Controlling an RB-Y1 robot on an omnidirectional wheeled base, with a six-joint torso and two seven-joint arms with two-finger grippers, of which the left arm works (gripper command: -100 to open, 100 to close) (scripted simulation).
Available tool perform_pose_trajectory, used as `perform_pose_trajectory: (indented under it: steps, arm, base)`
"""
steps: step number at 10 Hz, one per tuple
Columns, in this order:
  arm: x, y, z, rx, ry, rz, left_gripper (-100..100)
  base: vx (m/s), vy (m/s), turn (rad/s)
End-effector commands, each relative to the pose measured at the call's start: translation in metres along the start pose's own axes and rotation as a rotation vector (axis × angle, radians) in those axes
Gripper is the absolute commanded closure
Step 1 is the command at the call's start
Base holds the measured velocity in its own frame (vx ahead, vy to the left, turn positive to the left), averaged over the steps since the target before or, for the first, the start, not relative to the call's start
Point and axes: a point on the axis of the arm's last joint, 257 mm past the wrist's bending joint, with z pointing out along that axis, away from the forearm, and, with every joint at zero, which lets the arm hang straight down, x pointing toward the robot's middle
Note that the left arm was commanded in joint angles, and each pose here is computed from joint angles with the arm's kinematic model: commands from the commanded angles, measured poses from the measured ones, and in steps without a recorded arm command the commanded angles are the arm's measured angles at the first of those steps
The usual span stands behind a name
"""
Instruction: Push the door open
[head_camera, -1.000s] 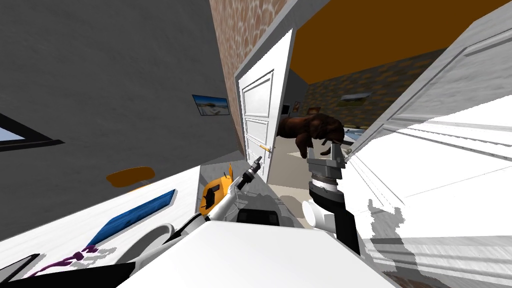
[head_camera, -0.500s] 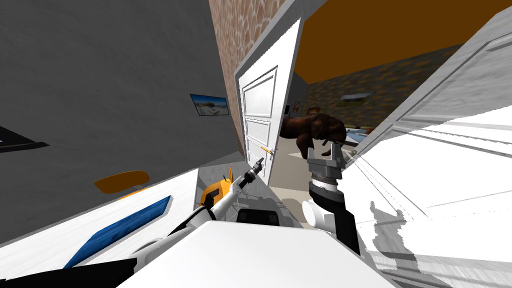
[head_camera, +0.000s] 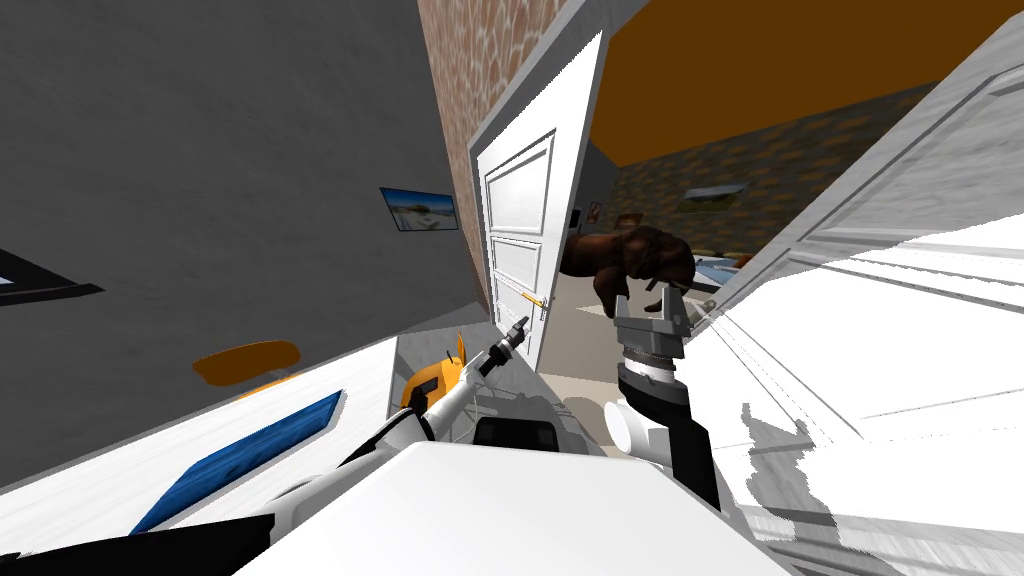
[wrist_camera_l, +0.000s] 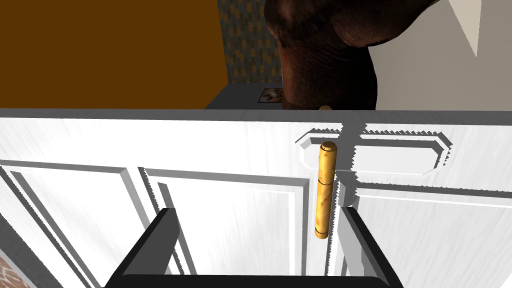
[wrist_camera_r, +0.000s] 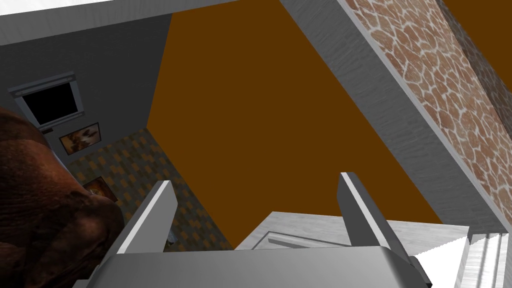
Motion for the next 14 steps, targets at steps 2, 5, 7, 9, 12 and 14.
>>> perform_pose_trajectory:
  steps: [2, 5, 7, 9, 12, 14]
  arm:
    - [0.000, 0.000, 0.0000, 0.000, 0.000, 0.000, -100]
    - [0.000, 0.000, 0.0000, 0.000, 0.000, 0.000, -100]
    - [0.000, 0.006, -0.0013, -0.018, 0.006, -0.003, -100]
    - [0.000, 0.010, -0.0025, -0.033, 0.011, -0.005, -100]
    - [0.000, 0.016, -0.0040, -0.051, 0.016, -0.007, -100]
    - [0.000, 0.016, -0.0040, -0.051, 0.016, -0.007, -100]
  base:
    - [-0.003, 0.003, -0.009]
    - [0.004, -0.004, 0.013]
    - [0.055, -0.011, -0.011]
    - [0.089, 0.016, -0.068]
    - [0.066, 0.006, -0.023]
    - [0.004, 0.002, -0.007]
